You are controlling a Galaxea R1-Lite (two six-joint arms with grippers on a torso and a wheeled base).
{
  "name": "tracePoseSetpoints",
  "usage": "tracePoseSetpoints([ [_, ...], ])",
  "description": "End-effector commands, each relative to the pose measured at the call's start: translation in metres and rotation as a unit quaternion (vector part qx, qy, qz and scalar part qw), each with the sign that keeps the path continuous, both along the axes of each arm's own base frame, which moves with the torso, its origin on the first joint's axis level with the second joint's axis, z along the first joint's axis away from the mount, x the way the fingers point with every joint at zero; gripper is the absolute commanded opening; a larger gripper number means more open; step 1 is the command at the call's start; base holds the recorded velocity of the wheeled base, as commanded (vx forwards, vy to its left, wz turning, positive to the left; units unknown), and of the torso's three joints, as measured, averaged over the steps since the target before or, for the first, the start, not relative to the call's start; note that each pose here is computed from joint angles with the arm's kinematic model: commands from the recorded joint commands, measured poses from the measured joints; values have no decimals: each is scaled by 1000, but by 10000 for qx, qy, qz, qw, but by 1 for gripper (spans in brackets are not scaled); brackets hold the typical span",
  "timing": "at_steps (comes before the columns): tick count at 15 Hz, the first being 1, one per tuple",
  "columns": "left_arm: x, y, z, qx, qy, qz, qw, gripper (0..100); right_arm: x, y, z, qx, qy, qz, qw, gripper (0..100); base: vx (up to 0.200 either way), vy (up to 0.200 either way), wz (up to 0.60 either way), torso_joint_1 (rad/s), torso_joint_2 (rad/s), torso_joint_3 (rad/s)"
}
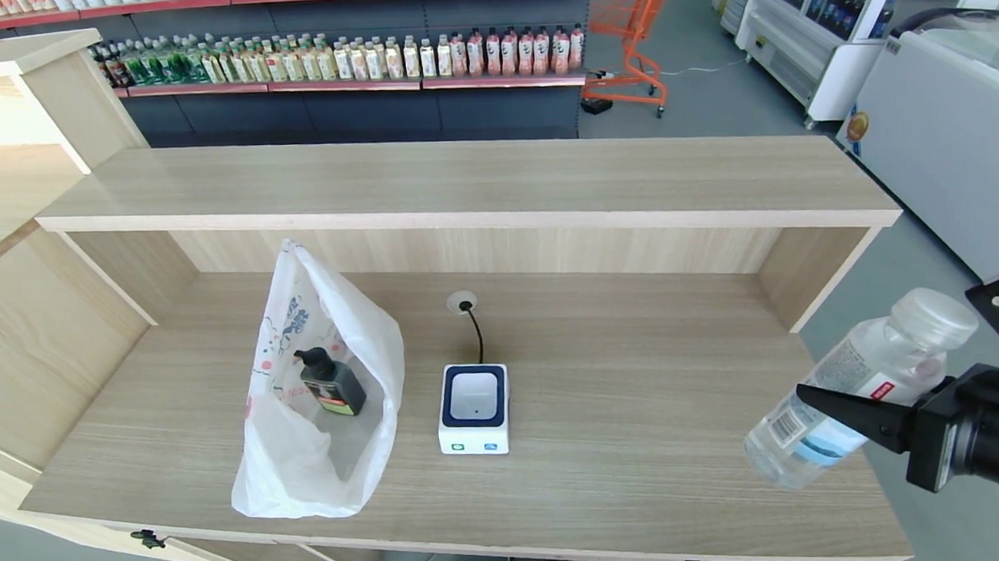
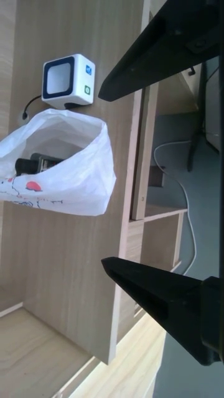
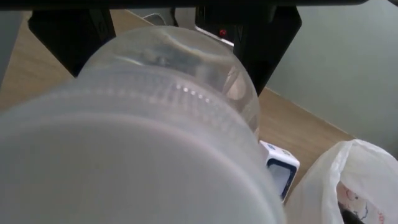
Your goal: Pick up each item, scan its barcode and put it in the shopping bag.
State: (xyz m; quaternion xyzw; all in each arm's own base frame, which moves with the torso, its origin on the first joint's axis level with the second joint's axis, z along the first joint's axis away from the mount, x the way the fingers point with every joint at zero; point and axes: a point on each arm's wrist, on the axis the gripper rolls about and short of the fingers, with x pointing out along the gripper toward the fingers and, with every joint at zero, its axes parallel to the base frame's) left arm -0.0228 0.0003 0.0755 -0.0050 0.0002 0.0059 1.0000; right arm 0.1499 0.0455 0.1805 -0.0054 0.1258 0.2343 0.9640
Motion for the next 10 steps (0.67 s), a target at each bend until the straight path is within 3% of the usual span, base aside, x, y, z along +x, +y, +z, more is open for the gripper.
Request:
tracePoseSetpoints([
  [1,0,0,0,4,-10,3,10000,100,-1,-1,3,55,-7,-17,10000,0,0,200,0,12,12,2],
  [10,0,0,0,4,-2,3,10000,100,23,6,13,58,-5,-41,10000,0,0,200,0,2,2,2],
])
